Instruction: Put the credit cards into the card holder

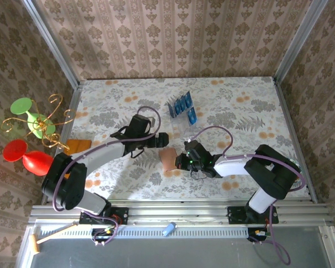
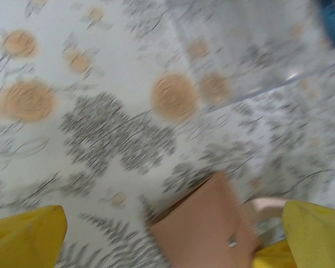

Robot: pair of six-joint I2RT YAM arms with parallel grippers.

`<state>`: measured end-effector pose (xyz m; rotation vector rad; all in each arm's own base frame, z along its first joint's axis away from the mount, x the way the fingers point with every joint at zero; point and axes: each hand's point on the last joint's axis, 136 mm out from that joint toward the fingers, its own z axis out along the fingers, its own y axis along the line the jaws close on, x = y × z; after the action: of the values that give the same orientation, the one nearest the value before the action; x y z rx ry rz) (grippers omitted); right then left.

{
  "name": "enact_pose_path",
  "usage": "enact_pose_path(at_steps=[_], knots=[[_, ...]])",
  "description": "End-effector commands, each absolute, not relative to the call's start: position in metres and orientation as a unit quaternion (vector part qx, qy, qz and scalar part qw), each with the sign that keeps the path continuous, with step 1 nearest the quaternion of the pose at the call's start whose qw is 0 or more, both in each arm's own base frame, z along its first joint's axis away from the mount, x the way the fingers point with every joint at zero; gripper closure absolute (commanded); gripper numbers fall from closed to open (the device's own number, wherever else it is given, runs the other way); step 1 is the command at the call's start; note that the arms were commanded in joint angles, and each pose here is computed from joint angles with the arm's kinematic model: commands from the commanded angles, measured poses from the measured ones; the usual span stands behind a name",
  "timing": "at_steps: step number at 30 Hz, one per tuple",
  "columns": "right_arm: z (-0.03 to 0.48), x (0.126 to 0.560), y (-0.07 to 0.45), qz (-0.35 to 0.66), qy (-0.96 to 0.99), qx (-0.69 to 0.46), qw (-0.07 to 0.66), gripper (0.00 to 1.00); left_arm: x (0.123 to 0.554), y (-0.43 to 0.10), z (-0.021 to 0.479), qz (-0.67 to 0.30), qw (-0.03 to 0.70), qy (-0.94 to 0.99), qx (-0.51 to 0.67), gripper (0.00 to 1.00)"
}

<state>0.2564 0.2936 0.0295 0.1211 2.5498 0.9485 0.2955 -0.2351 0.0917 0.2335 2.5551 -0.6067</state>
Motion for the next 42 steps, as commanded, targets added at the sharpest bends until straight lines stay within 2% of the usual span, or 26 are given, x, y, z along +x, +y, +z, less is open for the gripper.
enact_pose_path(at_steps=[1, 13, 28, 36, 42], knots=[[0.014, 0.248, 0.287, 0.322, 0.926, 0.047, 0.190, 1.00, 0.276, -0.208, 0.066, -0.141, 0.219, 0.958, 0.120, 0.00], [0.010, 0.246, 0.285, 0.314, 0.930, 0.047, 0.185, 1.00, 0.276, -0.219, 0.049, -0.103, 0.218, 0.956, 0.165, 0.00], [0.012, 0.247, 0.287, 0.317, 0.930, 0.045, 0.184, 1.00, 0.276, -0.213, 0.029, -0.076, 0.205, 0.962, 0.163, 0.00], [0.008, 0.245, 0.286, 0.314, 0.931, 0.044, 0.180, 1.00, 0.285, -0.225, 0.052, -0.102, 0.235, 0.953, 0.162, 0.00], [0.008, 0.245, 0.286, 0.314, 0.931, 0.044, 0.180, 1.00, 0.287, -0.229, 0.050, -0.103, 0.233, 0.952, 0.167, 0.00]])
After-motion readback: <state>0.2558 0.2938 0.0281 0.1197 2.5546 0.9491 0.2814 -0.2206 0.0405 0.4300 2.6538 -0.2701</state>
